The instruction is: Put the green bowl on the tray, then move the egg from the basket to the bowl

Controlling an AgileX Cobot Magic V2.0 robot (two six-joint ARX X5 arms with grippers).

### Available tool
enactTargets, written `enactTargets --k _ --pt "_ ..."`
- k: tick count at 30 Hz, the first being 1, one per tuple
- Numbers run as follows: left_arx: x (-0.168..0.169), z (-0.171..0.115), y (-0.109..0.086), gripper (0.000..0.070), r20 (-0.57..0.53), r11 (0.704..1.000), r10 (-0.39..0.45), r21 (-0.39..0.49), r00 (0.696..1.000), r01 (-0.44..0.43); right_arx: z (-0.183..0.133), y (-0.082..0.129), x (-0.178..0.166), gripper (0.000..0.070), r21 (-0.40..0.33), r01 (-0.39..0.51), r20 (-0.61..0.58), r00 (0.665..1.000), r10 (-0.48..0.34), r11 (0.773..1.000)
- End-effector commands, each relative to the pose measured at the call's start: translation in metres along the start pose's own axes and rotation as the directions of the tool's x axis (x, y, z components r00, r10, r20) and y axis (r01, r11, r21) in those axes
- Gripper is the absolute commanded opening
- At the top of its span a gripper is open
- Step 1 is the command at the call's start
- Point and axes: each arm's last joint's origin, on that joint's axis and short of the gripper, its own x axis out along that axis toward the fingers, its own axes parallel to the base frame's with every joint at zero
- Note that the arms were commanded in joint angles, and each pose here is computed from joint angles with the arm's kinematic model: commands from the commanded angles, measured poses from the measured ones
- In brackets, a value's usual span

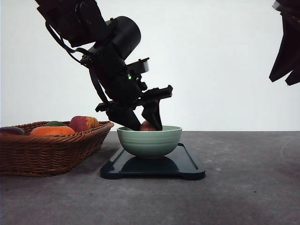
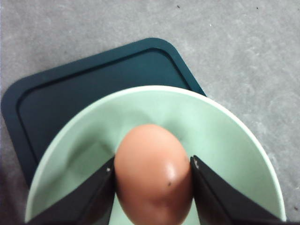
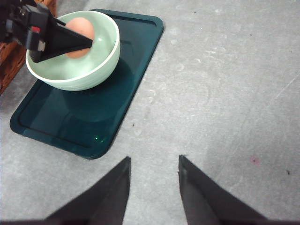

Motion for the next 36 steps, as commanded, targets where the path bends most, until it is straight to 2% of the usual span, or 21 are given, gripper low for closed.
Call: enactTargets --k 1,20,22,26,36 --pt "0.0077 0.0005 -0.0038 0.0187 -0.001 1.0 -0.005 0.013 1.0 0.005 0.0014 0.001 0.0011 0.0199 0.007 -0.003 0.004 1.0 0.003 1.0" --pt "0.0154 -0.0069 -0.0048 0.0188 -0.038 1.0 -0.004 0.01 0.999 0.004 0.0014 0.001 0.0011 0.0199 0.008 -0.003 0.004 1.0 0.003 1.0" --pt "0.0154 -0.0074 -0.0048 0.0205 -0.042 1.0 -0.003 0.007 0.999 0.003 0.0014 0.001 0.0011 0.0199 0.008 -0.003 0.004 1.0 0.003 1.0" --pt "0.0153 -0.0085 -0.0054 0.0299 -0.053 1.0 -0.004 0.008 0.999 0.004 0.0014 0.001 0.0011 0.0199 0.008 -0.003 0.004 1.0 0.003 1.0" --pt "0.0115 -0.0014 -0.0071 0.0324 -0.076 1.0 -0.001 -0.015 0.997 0.0 -0.0001 0.0006 0.0011 0.0199 0.008 0.0 -0.012 1.0 0.0 1.0"
